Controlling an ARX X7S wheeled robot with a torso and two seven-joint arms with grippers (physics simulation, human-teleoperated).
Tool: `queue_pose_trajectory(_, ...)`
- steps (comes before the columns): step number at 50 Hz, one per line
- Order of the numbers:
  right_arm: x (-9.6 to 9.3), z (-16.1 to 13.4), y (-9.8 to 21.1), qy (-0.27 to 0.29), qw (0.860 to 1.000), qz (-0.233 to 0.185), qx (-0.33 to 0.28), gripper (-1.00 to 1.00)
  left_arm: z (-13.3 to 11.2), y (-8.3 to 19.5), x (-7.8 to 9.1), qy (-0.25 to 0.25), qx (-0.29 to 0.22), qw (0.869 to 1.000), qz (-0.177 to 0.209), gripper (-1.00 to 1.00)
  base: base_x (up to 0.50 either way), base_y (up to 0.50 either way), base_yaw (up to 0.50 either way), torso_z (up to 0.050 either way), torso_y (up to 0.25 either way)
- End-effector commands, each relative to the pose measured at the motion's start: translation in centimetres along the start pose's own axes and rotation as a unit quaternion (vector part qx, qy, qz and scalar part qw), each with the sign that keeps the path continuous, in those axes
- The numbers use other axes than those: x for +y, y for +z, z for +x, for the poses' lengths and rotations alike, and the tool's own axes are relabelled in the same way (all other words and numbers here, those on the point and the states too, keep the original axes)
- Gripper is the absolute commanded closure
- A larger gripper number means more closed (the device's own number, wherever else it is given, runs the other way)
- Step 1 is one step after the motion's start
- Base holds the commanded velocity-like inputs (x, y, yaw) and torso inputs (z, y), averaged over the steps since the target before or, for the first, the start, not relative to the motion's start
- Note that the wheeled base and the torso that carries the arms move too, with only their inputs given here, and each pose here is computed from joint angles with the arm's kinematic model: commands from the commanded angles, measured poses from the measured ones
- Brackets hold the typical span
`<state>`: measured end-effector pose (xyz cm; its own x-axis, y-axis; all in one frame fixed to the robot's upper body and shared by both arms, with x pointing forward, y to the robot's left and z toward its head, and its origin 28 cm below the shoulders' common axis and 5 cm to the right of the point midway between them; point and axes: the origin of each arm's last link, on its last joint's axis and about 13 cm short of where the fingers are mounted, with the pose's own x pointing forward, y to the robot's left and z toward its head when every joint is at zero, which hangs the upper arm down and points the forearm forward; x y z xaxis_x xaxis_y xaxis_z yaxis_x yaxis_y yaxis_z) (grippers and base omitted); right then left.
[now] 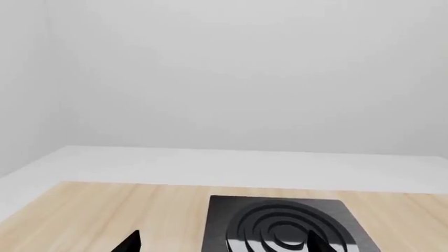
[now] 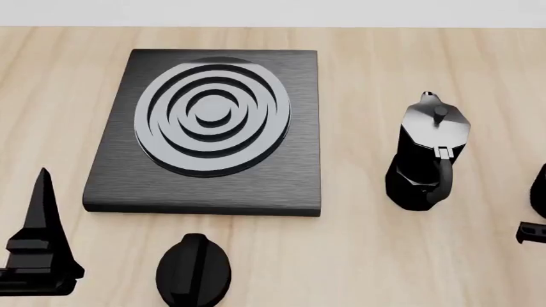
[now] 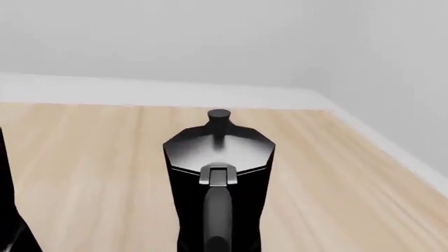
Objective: Put the right moka pot on the stove.
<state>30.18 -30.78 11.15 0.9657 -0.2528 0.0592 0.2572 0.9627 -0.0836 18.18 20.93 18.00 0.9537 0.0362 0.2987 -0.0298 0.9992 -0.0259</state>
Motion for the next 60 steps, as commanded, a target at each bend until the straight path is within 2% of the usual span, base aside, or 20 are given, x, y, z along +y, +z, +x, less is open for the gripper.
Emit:
queue_pose_trajectory(1,-0.5,-2.0,2.9,0.002,0.999,0.004,-0.051,1.0,-0.1,0.0,0.0,0.0,-0.001,1.0,0.001,-1.0,0.0,0.0,0.0,0.0,0.0)
queue_pose_trajectory(10,-1.1,-5.5,6.0,-0.008,0.996,0.002,-0.09,1.0,-0.1,0.0,0.1,0.001,-0.001,1.0,-0.001,-1.0,0.0,0.0,0.0,0.0,0.0)
queue_pose_trajectory(23,-0.6,-9.3,7.6,-0.002,0.994,-0.001,-0.113,1.0,0.0,0.1,0.1,0.002,-0.002,1.0,0.0,-1.0,0.0,0.0,0.0,0.0,0.001)
queue_pose_trajectory(29,-0.1,-10.7,7.8,0.006,0.993,-0.006,-0.117,1.0,0.0,0.0,0.1,0.002,-0.002,1.0,0.0,-1.0,0.0,0.0,0.0,0.0,0.0)
queue_pose_trajectory(31,-0.1,-11.2,7.7,0.022,0.992,0.011,-0.121,1.0,0.0,0.0,0.1,0.001,-0.002,1.0,0.0,-1.0,0.0,0.0,0.0,0.0,0.0)
queue_pose_trajectory(33,-0.1,-11.8,7.7,0.015,0.992,0.002,-0.126,1.0,0.0,0.1,0.1,0.001,-0.002,1.0,0.0,-1.0,0.0,0.0,0.0,0.0,0.0)
queue_pose_trajectory(46,0.7,-14.9,6.8,0.053,0.99,-0.002,-0.13,1.0,-0.1,-0.1,0.1,0.004,-0.001,1.0,0.002,-1.0,0.0,0.0,0.0,0.0,0.001)
queue_pose_trajectory(49,0.8,-15.4,7.8,0.058,0.99,-0.01,-0.131,1.0,0.0,-0.1,0.1,0.004,0.0,1.0,0.002,-1.0,0.0,0.0,0.0,0.0,0.0)
queue_pose_trajectory(50,0.9,-15.6,7.2,0.057,0.989,-0.019,-0.135,1.0,0.0,-0.1,0.1,0.004,0.001,1.0,0.002,-1.0,0.0,0.0,0.0,0.0,0.0)
queue_pose_trajectory(54,1.2,-16.1,7.8,0.072,0.989,-0.018,-0.132,1.0,0.0,-0.1,0.1,0.004,0.001,1.0,0.003,-1.0,0.0,0.0,0.0,0.0,0.003)
queue_pose_trajectory(60,1.5,-16.7,6.4,0.087,0.988,-0.015,-0.129,1.0,0.0,-0.1,0.1,0.003,0.002,1.0,0.002,-1.0,0.0,0.0,0.0,0.0,0.0)
